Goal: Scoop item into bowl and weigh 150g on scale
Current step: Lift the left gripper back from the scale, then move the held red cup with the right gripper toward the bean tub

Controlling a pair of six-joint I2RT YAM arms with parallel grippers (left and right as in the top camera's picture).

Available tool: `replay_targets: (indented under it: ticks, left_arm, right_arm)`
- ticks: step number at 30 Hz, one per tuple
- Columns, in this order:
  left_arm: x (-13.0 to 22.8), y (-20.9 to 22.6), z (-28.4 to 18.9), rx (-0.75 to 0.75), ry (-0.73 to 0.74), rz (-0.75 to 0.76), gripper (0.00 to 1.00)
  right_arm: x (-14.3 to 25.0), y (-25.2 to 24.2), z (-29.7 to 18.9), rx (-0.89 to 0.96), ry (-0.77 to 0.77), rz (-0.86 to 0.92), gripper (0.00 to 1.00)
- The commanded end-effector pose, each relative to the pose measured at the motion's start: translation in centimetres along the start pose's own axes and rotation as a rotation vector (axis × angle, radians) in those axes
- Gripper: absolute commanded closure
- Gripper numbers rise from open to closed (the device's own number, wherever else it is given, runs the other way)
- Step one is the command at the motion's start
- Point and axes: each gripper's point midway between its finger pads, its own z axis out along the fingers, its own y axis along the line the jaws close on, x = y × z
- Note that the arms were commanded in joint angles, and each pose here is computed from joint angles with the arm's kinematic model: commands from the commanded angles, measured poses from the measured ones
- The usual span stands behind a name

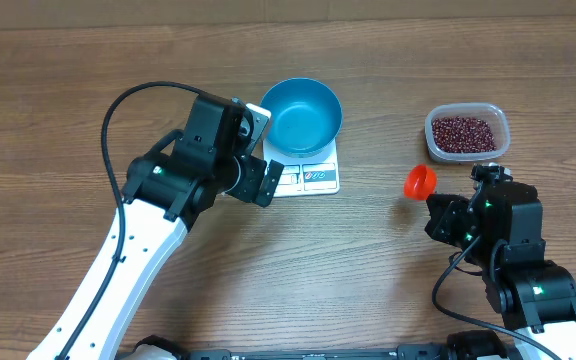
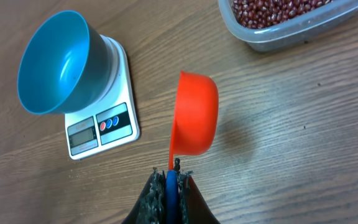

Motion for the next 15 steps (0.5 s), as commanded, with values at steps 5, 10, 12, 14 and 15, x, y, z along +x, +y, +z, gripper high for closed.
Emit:
replay_targets:
  ticks: [5, 10, 12, 14, 15]
  left_arm:
    - [-0.37, 0.42, 0.18, -0.028, 0.0, 0.022, 0.0]
    - [-0.32, 0.42, 0.35, -0.027, 0.005, 0.022, 0.0]
    - [-0.31, 0.42, 0.36, -0.027, 0.005, 0.022, 0.0]
    - [-0.31, 0.42, 0.36, -0.027, 0.005, 0.022, 0.01]
    - [-0.31, 0.42, 0.36, -0.027, 0.005, 0.022, 0.0]
  right_arm:
    - [-1.51, 0.52, -0.56, -0.014, -0.059, -0.043, 0.97]
    - [-1.54, 0.54, -0.58, -0.014, -0.06, -0.071, 0.97]
    - [-1.68, 0.6, -0.59, -0.016, -0.066, -0.072, 0.97]
    - [-1.93, 0.75, -0.66, -0.02, -0.075, -0.085, 0.96]
    - [-2.14, 0.85, -0.79, -0.021, -0.082, -0.094, 0.96]
